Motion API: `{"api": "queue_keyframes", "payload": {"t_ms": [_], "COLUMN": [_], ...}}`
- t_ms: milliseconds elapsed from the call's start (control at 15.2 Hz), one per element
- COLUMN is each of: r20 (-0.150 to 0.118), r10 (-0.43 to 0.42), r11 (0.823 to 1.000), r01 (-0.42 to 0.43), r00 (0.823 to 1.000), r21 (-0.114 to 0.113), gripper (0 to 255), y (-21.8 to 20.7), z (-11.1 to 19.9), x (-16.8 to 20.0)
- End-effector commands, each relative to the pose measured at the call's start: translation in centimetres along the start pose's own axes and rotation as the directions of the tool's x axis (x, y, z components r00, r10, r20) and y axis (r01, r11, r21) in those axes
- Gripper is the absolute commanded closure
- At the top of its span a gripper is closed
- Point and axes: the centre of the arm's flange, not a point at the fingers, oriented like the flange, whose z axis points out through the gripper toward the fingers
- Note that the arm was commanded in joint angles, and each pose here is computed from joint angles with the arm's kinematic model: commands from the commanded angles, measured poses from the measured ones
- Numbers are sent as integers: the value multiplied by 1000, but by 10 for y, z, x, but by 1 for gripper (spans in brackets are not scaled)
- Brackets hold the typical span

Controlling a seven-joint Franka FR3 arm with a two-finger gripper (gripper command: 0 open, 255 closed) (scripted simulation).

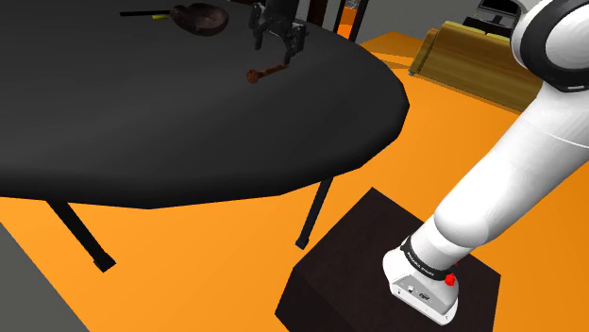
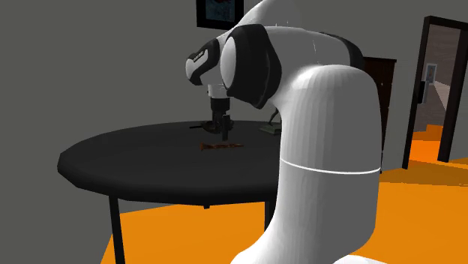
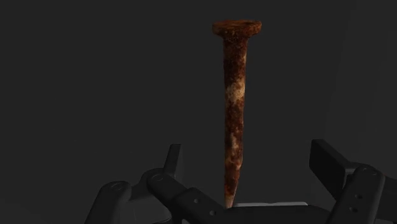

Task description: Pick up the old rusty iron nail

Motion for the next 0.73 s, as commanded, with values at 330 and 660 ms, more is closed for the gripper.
{"api": "queue_keyframes", "payload": {"t_ms": [330, 660], "r20": [-3, -4], "r10": [18, 18], "r11": [1000, 1000], "r01": [-18, -18], "r00": [1000, 1000], "r21": [3, 3], "gripper": [0, 255], "y": [2, 2], "z": [37, 37], "x": [1, 1]}}
